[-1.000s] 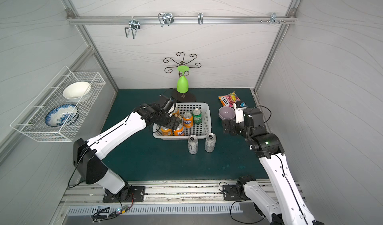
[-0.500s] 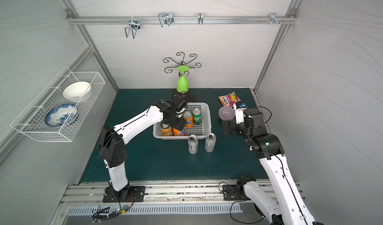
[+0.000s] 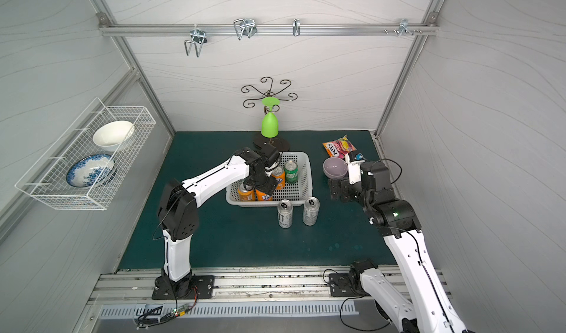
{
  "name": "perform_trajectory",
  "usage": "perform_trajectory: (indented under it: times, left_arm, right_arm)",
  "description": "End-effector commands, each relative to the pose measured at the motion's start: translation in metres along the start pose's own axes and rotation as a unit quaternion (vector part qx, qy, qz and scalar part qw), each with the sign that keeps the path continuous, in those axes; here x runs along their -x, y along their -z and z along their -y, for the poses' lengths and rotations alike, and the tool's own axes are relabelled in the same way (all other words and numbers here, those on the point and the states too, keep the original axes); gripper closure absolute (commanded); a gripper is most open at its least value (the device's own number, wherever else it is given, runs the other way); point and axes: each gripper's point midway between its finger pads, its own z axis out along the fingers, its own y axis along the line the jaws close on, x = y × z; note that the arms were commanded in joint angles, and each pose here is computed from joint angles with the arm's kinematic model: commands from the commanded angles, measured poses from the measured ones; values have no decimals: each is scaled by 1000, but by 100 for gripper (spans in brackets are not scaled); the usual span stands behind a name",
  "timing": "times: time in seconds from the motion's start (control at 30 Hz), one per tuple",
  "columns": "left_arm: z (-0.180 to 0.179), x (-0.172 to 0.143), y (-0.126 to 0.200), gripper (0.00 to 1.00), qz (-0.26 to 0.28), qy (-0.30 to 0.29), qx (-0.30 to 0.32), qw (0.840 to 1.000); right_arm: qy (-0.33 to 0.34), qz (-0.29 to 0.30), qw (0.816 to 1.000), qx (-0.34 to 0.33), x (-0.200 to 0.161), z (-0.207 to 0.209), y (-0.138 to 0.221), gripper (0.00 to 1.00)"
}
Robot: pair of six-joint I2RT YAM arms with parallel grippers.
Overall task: Take out the drinks from the basket
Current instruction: Pick up the drink from the basket.
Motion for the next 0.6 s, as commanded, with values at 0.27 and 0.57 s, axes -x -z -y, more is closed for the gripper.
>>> perform_trajectory:
  times: [0.27,0.57]
  left_arm:
    - [3,2,-27,21,-21,-6,9,1000]
    - [3,1,-29,30,-22,-4,7,1000]
  right_arm:
    - [7,11,1000,0,1,0,1,1]
    - [6,8,1000,2,0,0,0,1]
